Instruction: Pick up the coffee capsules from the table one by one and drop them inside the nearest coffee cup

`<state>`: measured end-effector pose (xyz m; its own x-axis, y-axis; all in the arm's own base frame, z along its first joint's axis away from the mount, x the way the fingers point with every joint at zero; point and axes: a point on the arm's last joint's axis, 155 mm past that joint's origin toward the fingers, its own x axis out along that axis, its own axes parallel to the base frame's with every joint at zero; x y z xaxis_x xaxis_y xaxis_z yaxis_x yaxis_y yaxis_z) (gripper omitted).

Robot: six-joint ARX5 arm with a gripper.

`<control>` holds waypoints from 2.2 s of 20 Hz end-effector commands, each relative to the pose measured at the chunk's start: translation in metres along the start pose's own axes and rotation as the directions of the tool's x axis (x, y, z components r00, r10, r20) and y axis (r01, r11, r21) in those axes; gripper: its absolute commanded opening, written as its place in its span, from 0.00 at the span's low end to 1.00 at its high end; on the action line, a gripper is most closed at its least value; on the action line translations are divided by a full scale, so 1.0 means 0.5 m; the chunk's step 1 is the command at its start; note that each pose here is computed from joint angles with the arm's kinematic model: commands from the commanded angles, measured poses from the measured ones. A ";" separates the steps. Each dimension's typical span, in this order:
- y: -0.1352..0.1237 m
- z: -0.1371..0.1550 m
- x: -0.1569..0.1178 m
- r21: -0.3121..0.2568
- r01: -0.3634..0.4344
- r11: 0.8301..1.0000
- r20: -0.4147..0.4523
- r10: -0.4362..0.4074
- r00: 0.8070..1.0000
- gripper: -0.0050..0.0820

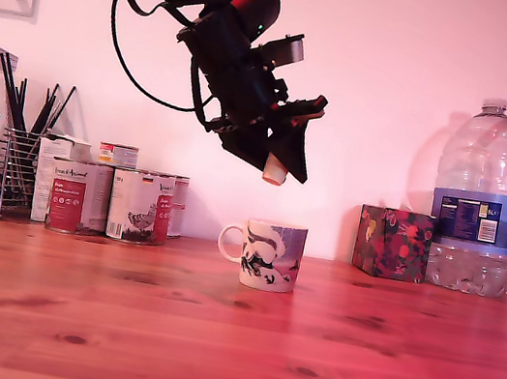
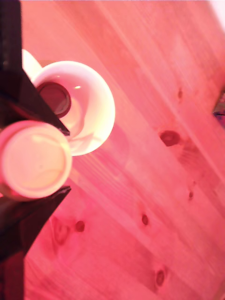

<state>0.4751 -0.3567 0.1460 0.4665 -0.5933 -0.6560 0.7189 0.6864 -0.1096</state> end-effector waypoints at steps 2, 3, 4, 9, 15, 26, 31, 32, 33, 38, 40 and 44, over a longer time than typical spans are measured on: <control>0.013 0.008 -0.011 -0.011 -0.010 1.000 0.002 0.010 1.000 0.33; 0.018 0.007 -0.013 -0.016 -0.013 1.000 -0.004 0.013 1.000 0.33; 0.021 0.005 -0.015 -0.019 -0.014 1.000 -0.009 0.014 1.000 0.33; 0.040 -0.010 -0.023 -0.040 -0.026 0.999 -0.044 0.025 0.999 0.33; 0.052 -0.015 -0.014 -0.052 -0.033 0.998 -0.074 0.029 0.997 0.33; 0.065 0.029 0.049 -0.051 -0.024 0.998 -0.085 0.020 0.996 0.33; 0.063 0.000 0.070 -0.061 -0.017 0.998 -0.129 0.009 0.992 0.33; 0.063 -0.007 0.072 -0.064 -0.017 0.998 -0.140 0.008 0.990 0.33; 0.064 -0.014 0.080 -0.066 -0.016 0.998 -0.146 0.006 0.989 0.33; 0.055 -0.012 0.088 -0.061 -0.007 0.998 -0.139 -0.001 0.990 0.33; 0.053 -0.014 0.088 -0.062 -0.006 0.998 -0.143 -0.003 0.990 0.33; 0.041 -0.015 0.090 -0.061 0.000 0.998 -0.147 -0.009 0.989 0.33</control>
<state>0.5069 -0.3611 0.1355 0.4086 -0.5429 -0.7337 0.6903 0.7097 -0.1407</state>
